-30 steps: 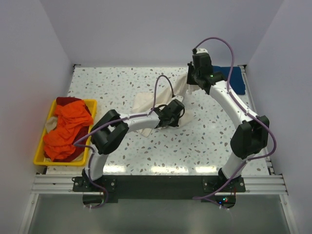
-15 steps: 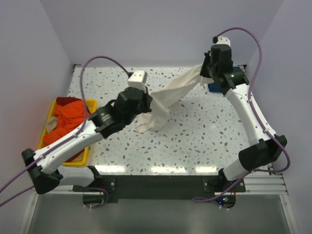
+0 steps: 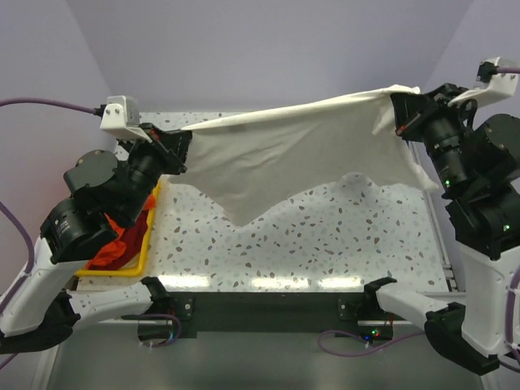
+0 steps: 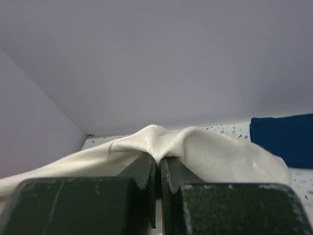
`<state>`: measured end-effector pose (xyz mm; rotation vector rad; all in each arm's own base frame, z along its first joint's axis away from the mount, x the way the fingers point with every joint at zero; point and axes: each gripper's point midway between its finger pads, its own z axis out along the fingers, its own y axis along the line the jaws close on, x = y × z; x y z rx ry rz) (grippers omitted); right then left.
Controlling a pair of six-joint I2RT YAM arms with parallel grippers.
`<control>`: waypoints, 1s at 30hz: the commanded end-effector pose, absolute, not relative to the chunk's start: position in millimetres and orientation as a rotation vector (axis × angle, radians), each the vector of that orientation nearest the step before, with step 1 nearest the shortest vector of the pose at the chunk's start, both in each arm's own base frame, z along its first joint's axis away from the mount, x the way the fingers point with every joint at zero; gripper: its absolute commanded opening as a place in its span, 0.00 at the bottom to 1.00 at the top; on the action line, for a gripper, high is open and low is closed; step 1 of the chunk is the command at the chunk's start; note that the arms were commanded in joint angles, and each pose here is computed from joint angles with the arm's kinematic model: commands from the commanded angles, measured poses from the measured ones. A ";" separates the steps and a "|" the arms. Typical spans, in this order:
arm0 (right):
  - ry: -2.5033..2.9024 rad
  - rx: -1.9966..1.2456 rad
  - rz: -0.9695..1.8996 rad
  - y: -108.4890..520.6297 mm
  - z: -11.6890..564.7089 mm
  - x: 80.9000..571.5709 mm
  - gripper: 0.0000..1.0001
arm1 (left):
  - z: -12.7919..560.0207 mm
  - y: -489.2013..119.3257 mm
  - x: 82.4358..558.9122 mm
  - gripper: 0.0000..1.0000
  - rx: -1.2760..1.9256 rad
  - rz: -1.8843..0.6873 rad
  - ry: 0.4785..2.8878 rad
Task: Fold and stack the t-shirts
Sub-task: Flatten the tshirt out
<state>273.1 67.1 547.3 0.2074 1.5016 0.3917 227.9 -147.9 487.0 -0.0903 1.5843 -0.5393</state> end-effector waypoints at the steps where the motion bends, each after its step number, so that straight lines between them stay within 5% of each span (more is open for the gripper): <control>1: 1.438 0.278 0.326 46.8 562.1 272.5 0.00 | 504.8 -116.1 232.9 0.00 -0.154 -0.404 1.510; 6: 1.462 0.255 0.321 62.0 546.6 313.5 0.00 | 503.3 -134.3 267.9 0.00 -0.138 -0.263 1.456; 11: 1.478 0.231 0.311 81.9 526.6 372.2 0.00 | 475.2 -129.0 366.0 0.00 -0.129 -0.260 1.505; 16: 1.486 0.205 0.282 101.2 511.2 446.9 0.00 | 497.9 -129.8 440.1 0.00 -0.102 -0.327 1.441; 20: 1.387 0.181 0.283 106.9 559.0 473.5 0.00 | 546.2 -109.3 490.6 0.00 -0.116 -0.340 1.363; 25: 1.269 0.147 0.251 99.7 609.4 467.4 0.00 | 600.5 -91.2 482.9 0.00 -0.099 -0.367 1.249; 30: 1.299 0.141 0.232 91.9 595.8 444.8 0.00 | 567.2 -80.0 464.5 0.00 -0.128 -0.338 1.293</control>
